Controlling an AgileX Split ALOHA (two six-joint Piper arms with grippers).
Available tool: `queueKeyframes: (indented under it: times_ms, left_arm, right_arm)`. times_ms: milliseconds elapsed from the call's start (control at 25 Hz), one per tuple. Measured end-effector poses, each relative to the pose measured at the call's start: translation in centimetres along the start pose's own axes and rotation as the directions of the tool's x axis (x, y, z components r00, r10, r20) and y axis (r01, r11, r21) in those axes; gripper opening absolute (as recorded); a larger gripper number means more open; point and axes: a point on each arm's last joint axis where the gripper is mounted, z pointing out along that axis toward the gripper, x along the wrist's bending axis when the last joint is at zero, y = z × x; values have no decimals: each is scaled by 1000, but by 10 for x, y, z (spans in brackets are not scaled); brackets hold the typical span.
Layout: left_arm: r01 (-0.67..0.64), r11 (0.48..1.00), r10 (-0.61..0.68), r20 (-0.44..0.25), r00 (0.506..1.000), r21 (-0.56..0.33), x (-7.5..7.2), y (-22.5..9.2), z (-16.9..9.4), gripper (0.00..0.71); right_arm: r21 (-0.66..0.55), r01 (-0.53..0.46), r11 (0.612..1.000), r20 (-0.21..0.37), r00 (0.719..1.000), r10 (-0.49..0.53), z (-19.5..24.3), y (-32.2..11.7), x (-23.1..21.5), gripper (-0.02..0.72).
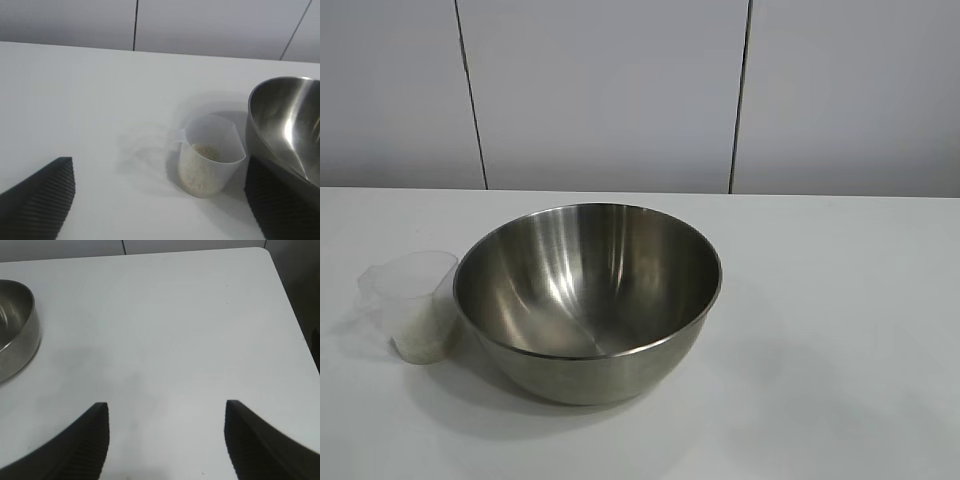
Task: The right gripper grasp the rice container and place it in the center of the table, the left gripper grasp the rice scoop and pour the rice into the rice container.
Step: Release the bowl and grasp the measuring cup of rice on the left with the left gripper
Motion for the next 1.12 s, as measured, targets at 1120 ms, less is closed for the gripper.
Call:
queueKeyframes:
  times_ms: [1120]
  left_arm:
    - [-232, 972, 228, 88, 970, 42, 44, -16, 92, 570]
  right_arm:
    - [1, 1, 1000, 2, 1000, -1, 0, 0, 0, 452]
